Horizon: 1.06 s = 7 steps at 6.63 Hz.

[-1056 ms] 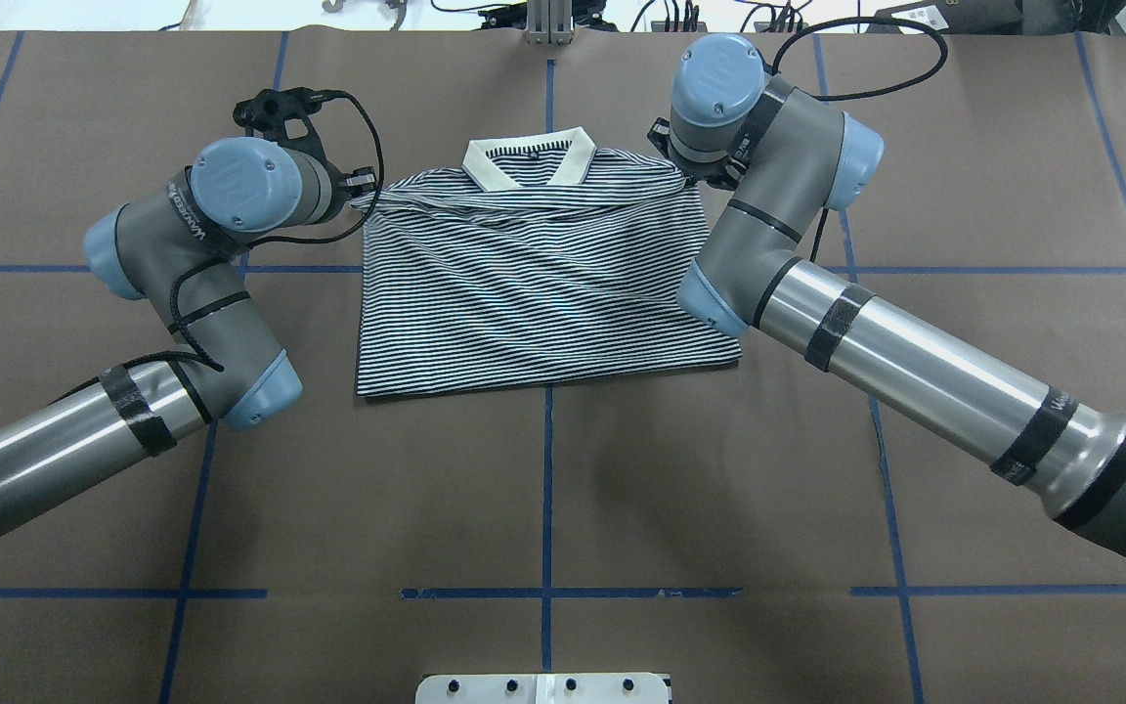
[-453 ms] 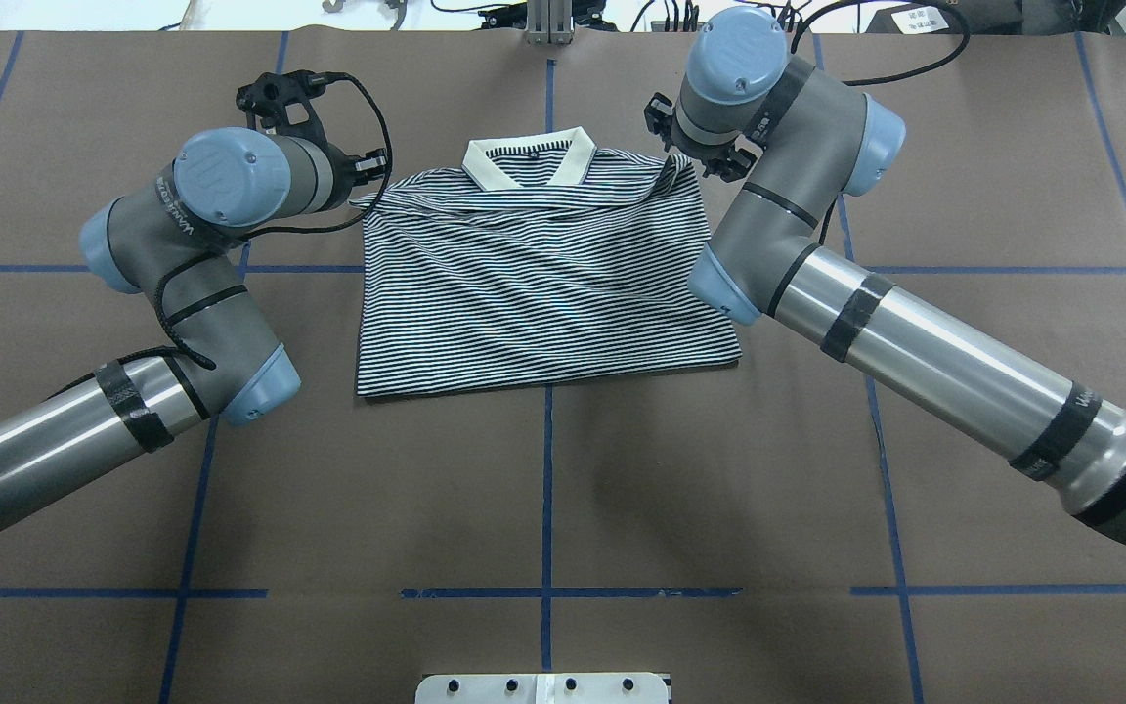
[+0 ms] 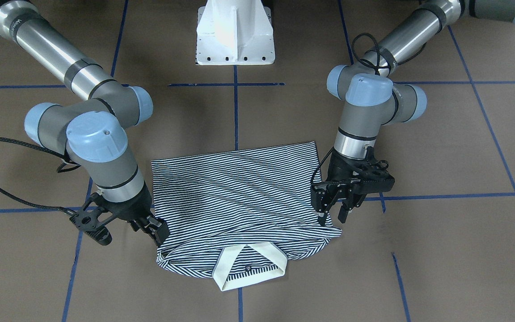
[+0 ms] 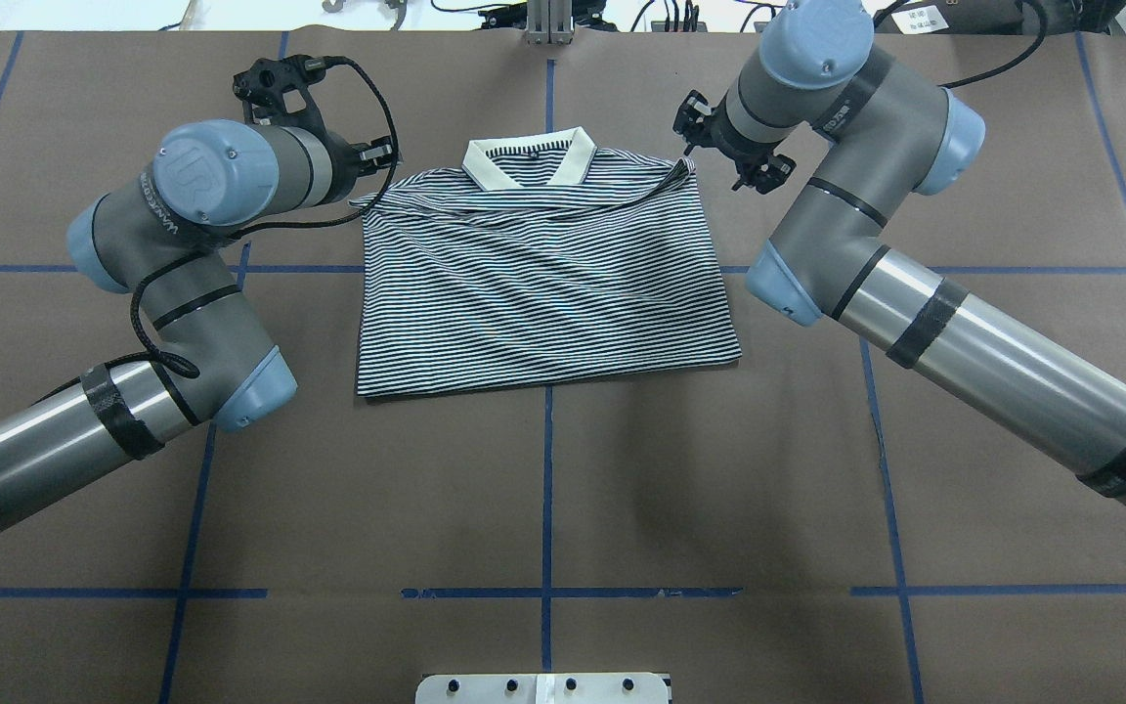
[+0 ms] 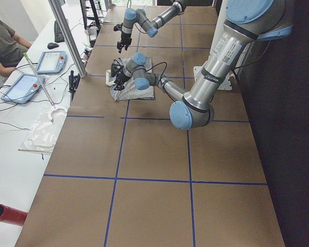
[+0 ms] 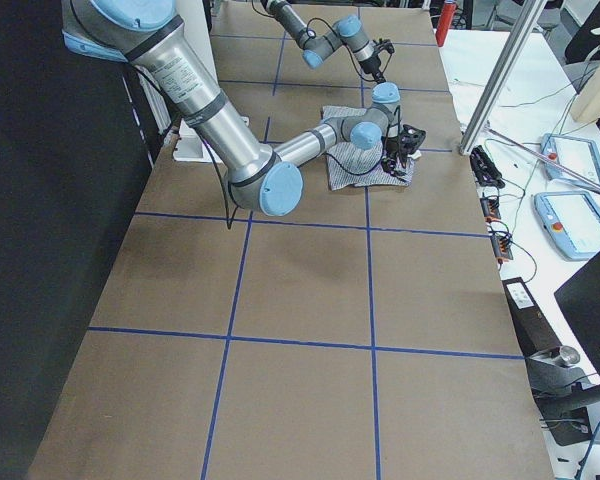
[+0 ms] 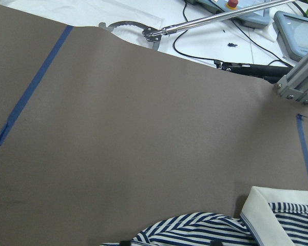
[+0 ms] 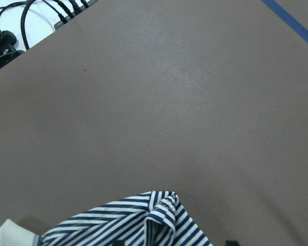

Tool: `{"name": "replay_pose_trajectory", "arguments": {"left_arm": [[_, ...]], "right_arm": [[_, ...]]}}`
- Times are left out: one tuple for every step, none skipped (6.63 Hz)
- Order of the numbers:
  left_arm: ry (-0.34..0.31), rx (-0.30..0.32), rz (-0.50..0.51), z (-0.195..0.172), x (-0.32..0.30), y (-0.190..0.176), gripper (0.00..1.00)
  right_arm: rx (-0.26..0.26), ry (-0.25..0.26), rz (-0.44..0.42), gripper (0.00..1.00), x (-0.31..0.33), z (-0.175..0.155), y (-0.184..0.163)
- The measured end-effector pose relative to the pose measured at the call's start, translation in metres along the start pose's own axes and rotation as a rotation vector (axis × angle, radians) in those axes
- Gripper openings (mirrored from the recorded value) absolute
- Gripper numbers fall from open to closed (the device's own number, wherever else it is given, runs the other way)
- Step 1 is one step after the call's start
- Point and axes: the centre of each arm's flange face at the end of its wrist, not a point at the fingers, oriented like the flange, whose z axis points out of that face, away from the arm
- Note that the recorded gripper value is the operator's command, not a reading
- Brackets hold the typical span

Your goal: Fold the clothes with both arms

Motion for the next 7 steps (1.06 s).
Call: {"name": "replay_pose_trajectory", "arguments": {"left_arm": [[0.008,0.001,0.000,-0.003,0.002,0.000,0.60],[0.014,0.002,0.001,-0.006,0.004,0.001,0.60],[0.015,0.001,0.002,-0.006,0.004,0.002,0.60],[0.014,0.000,0.004,-0.006,0.003,0.003,0.60],[0.013,0.000,0.005,-0.006,0.001,0.004,0.61],[0.011,0.000,0.005,-0.005,0.000,0.004,0.61],[0.007,0.000,0.004,-0.004,-0.002,0.005,0.61]], "right_arm": [[-0.013,0.003,0.011,0.82,0.010,-0.002,-0.006],[-0.040,0.005,0.020,0.83,0.035,-0.001,0.011],[-0.081,0.002,0.029,0.84,0.068,-0.005,0.049],[-0.122,0.006,0.037,0.83,0.099,-0.008,0.092],[-0.140,0.015,0.041,0.82,0.115,-0.005,0.127],[-0.138,0.023,0.035,0.78,0.123,0.001,0.149],[-0.134,0.031,0.032,0.71,0.126,0.005,0.158]]}}
